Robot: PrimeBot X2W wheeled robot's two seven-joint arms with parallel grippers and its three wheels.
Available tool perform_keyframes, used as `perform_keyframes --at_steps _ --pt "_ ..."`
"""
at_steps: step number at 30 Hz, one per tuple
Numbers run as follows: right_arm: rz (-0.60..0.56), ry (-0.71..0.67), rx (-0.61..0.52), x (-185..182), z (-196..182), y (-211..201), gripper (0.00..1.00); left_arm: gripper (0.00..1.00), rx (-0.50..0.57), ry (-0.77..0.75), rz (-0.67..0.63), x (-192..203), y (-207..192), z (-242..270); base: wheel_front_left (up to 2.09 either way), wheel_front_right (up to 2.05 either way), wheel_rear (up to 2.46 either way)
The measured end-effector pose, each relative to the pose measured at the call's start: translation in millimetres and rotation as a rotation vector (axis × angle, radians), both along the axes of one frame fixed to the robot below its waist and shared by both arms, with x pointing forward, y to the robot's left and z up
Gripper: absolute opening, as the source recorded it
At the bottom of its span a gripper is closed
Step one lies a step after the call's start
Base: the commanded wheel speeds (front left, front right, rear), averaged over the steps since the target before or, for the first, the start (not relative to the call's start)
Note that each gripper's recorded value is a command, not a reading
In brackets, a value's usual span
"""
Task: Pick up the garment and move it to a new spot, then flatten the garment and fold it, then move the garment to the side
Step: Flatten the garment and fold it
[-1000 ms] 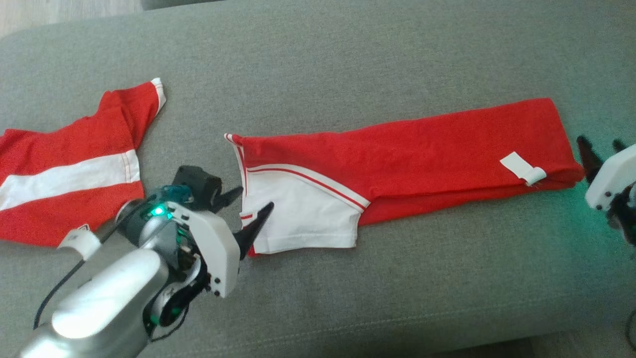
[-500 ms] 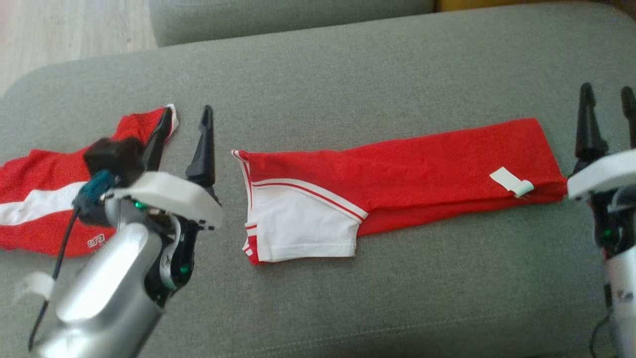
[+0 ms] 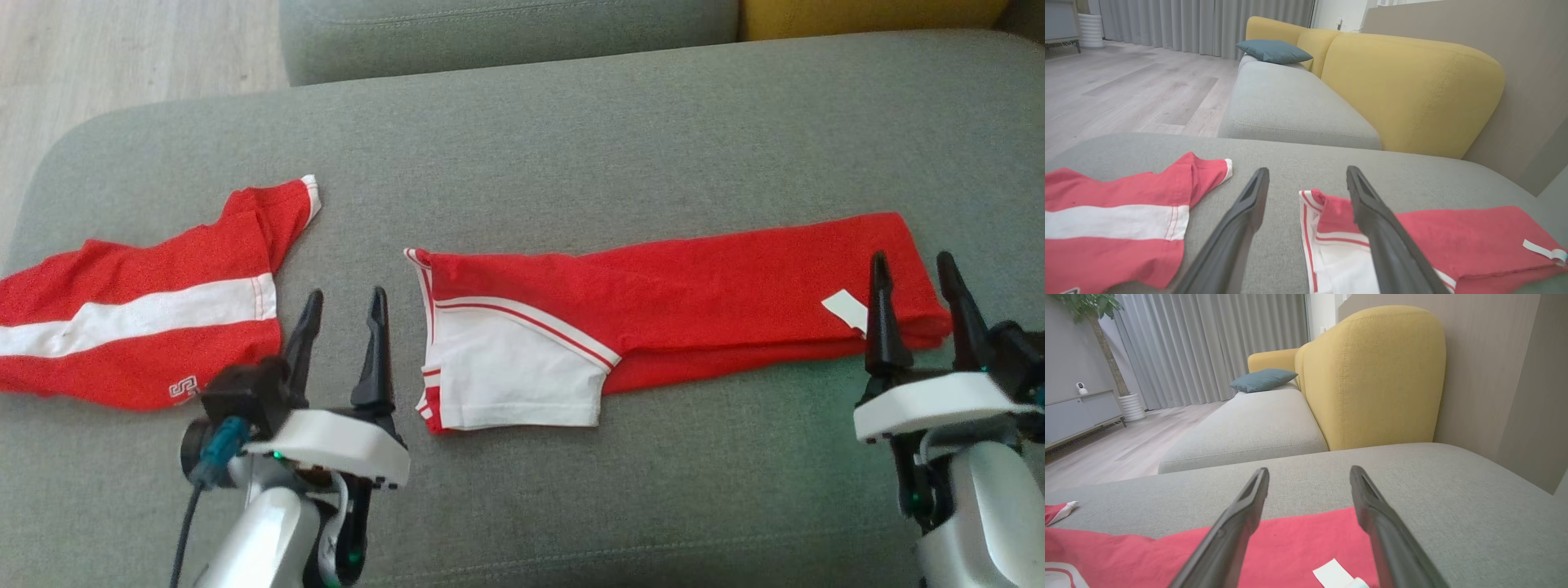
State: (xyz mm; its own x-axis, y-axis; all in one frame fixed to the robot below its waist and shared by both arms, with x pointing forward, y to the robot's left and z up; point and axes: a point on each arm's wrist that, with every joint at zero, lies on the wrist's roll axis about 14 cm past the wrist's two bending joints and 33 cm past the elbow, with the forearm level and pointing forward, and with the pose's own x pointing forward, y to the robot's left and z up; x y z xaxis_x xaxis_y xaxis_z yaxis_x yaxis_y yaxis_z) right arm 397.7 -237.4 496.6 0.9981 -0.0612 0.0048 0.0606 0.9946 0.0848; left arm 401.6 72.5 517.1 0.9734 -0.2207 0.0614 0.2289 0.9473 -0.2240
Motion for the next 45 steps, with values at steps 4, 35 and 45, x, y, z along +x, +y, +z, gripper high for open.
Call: perform_keyframes --at_steps 4,35,45 --pt "-0.003 0.018 -0.002 -2 -7 3 1.00 1.00 0.002 0.016 -0.002 -4 1 -10 0.00 0.00 0.00" --pt "-0.272 0.592 0.271 31 -134 -59 1.00 1.00 -0.006 0.089 0.002 55 5 -55 0.00 0.00 0.00" --pt "-0.278 0.575 0.298 34 -132 -62 0.00 1.00 -0.008 0.085 0.016 67 9 -59 0.00 0.00 0.00"
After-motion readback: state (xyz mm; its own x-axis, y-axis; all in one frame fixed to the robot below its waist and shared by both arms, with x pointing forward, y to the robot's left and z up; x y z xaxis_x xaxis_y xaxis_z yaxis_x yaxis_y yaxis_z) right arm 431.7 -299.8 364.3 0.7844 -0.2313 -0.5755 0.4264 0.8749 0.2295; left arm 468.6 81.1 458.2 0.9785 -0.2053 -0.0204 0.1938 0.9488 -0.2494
